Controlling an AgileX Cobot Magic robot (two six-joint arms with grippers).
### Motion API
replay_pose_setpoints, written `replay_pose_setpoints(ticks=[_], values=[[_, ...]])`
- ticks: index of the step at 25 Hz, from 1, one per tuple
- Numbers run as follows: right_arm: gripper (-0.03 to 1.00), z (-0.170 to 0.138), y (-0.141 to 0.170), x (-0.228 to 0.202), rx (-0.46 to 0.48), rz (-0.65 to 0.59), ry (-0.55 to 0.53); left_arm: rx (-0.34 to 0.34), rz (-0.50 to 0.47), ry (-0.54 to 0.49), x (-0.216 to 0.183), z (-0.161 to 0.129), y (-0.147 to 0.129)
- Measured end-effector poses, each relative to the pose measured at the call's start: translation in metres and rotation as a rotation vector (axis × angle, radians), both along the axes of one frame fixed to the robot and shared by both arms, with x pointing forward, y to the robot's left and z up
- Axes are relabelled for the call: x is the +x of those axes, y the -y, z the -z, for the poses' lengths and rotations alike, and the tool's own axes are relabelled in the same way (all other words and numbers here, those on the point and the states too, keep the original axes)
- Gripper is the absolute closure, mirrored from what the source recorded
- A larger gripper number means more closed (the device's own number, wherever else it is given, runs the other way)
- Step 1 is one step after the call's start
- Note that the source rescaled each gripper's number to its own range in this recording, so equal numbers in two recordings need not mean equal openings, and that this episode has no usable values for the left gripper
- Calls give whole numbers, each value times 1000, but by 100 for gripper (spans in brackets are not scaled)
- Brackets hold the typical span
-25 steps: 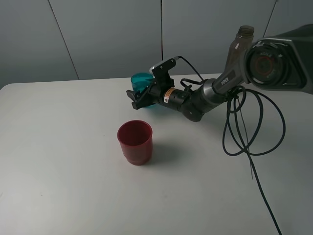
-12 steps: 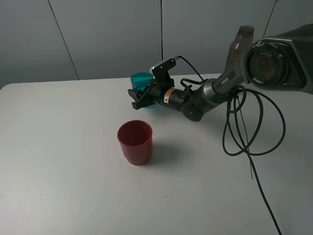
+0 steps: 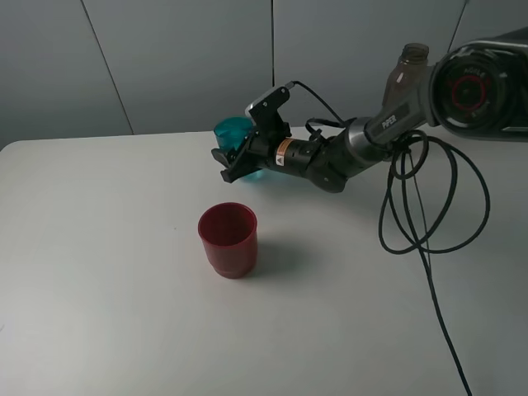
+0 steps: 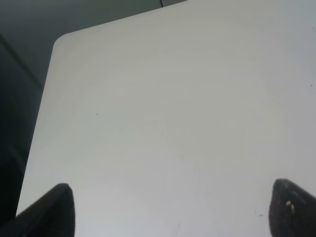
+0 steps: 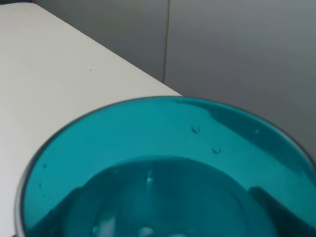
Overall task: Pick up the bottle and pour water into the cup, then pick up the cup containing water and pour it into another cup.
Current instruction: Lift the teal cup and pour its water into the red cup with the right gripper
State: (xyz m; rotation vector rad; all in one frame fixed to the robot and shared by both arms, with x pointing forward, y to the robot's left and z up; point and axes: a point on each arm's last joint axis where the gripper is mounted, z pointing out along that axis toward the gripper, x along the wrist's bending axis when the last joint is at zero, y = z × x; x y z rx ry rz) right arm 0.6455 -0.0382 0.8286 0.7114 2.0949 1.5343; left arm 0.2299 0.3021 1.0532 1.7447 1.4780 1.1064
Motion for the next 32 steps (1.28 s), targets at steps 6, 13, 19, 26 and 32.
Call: replay_pose_setpoints(ticks=[6,13,19,26,32], values=[[93,-20,8,-17,-12,-18,3,0,0,0,0,0,0],[93,-40,21,-41,-54,-41,22,0,0,0,0,0,0],[93,-52,32,-63,-112,-74,72,0,0,0,0,0,0],[93,-72,46,-91,-89,-99,152,0,0,0,0,0,0],[93,-76,51,-102,-88,-101,152,0,0,0,0,0,0]])
